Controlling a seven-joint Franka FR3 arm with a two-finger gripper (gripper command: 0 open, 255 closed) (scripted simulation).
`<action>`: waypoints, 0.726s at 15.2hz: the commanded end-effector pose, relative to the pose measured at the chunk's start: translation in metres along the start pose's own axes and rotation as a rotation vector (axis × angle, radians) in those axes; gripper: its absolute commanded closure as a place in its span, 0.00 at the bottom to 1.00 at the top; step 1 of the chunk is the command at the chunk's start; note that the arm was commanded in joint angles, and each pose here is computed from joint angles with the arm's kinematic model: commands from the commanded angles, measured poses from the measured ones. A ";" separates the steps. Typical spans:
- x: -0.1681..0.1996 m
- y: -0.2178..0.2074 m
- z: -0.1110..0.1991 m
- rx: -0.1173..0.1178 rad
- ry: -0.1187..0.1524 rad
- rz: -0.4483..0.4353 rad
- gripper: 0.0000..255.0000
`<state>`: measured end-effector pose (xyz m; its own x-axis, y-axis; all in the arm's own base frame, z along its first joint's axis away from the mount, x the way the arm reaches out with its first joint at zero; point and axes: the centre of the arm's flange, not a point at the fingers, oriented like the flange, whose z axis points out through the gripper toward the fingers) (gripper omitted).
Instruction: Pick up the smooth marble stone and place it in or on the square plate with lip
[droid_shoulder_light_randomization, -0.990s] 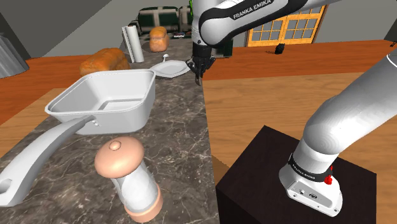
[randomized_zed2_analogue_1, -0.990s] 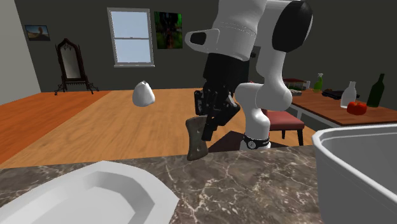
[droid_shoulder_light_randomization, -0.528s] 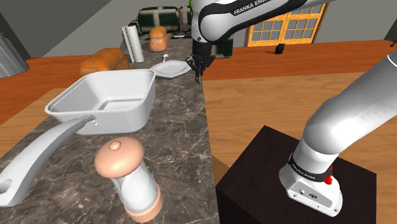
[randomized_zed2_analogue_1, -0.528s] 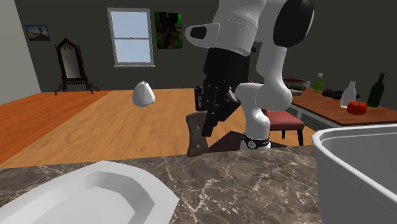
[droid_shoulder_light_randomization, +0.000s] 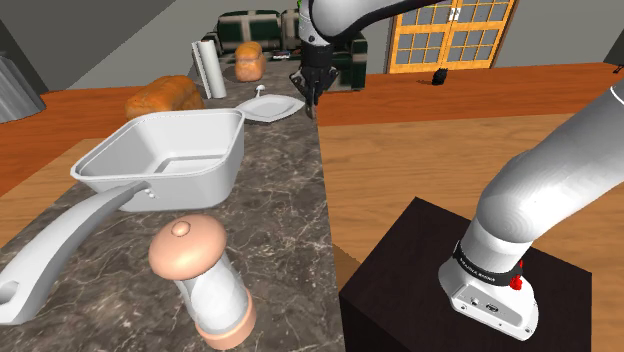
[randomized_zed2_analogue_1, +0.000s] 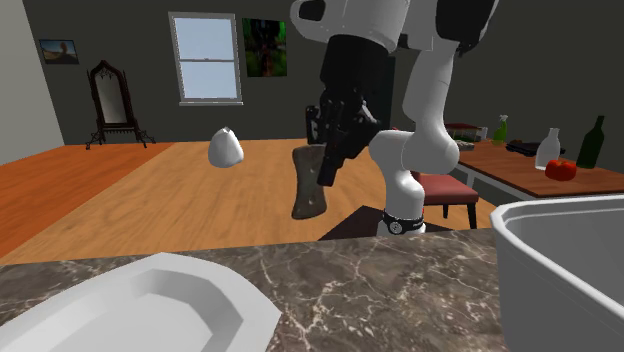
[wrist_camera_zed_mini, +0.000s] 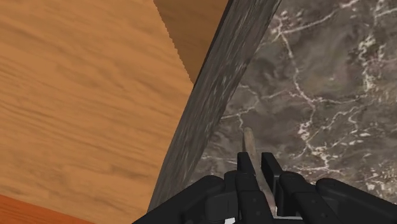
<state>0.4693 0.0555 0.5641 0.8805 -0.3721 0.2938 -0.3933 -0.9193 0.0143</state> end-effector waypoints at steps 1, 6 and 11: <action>0.003 0.002 -0.010 0.000 0.000 0.000 1.00; 0.011 0.002 -0.035 0.000 0.000 0.000 1.00; 0.072 -0.017 -0.019 0.000 0.000 0.000 1.00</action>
<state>0.5213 0.0488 0.6039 0.8808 -0.3716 0.2933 -0.3929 -0.9195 0.0148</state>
